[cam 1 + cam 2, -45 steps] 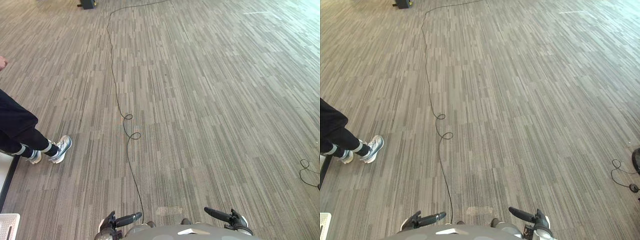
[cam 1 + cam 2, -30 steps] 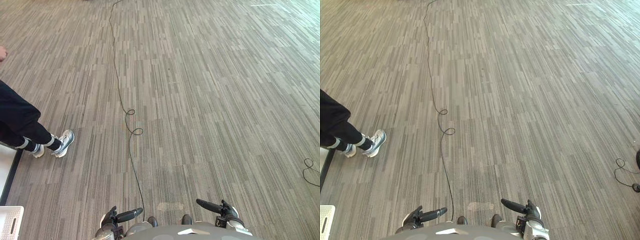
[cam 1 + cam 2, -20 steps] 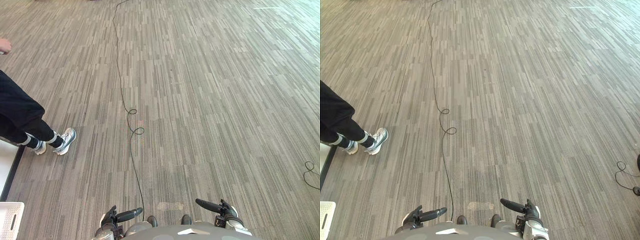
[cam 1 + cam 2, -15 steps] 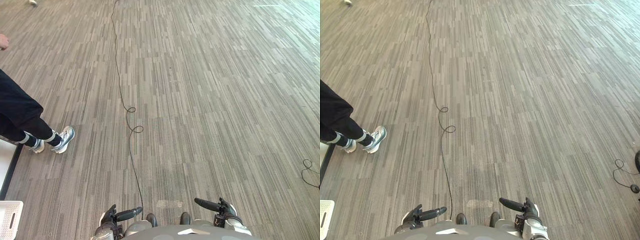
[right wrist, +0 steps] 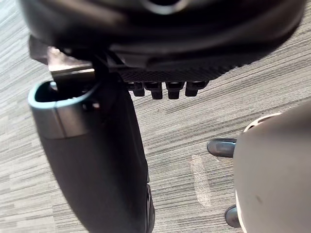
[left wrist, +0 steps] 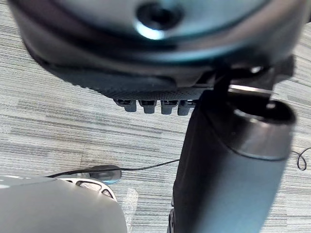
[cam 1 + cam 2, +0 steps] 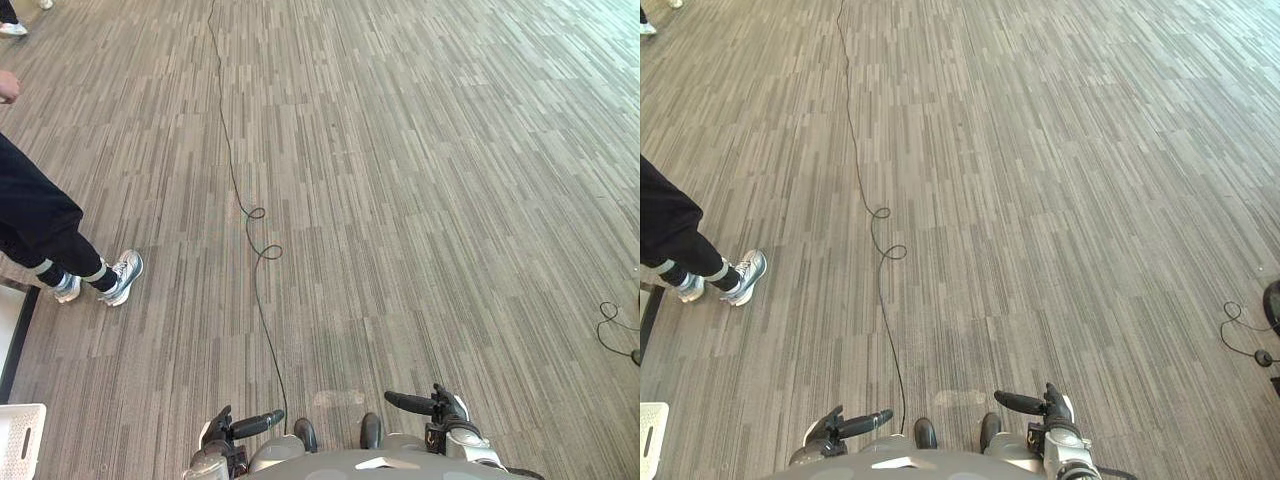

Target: Pick up cushions and gather them together orderly.

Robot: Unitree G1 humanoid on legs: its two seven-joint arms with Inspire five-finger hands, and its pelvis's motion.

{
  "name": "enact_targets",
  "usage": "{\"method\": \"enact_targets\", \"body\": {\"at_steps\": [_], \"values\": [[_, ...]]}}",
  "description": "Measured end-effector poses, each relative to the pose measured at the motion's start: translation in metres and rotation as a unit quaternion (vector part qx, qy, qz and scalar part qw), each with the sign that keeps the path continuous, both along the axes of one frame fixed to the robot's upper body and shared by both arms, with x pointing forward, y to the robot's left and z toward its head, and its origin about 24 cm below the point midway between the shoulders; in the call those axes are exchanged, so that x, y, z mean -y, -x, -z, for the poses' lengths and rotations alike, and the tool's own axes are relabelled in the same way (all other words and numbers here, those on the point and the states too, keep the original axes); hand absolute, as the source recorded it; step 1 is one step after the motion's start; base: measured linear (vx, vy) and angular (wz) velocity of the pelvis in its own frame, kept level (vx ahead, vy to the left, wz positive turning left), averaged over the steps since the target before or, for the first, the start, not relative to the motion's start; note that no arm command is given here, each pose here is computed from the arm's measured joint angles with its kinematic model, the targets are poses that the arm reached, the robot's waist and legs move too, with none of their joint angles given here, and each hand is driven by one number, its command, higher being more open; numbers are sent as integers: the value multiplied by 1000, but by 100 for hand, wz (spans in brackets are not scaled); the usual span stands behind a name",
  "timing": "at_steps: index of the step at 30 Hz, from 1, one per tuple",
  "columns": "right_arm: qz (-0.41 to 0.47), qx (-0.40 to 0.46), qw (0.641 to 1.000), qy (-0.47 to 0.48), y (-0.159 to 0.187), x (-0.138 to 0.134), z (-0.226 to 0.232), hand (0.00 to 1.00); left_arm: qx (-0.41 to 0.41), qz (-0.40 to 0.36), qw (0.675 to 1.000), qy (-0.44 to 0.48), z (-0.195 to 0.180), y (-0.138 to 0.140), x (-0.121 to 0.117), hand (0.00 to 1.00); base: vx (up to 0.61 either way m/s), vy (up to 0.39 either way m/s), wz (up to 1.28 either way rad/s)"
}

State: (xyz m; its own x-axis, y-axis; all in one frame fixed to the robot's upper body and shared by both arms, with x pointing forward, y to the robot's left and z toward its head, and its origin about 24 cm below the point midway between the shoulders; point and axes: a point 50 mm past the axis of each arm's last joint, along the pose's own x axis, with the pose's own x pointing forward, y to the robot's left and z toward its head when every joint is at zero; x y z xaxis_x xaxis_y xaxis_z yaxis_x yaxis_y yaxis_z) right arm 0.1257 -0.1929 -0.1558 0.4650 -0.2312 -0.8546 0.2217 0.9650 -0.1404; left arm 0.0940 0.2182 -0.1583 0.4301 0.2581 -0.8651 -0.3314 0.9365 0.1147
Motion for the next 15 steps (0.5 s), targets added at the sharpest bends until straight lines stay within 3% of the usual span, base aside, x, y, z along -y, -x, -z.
{"method": "enact_targets", "body": {"at_steps": [9, 15], "values": [[25, 20, 999, 12, -1, 5, -4, 100, 49, -46, 998, 6, -8, -14, -4, 100, -11, -38, 14], [26, 15, 999, 10, 1, 3, -4, 100, 75, -79, 994, 15, -12, -22, -5, 100, 315, 224, -3]]}}
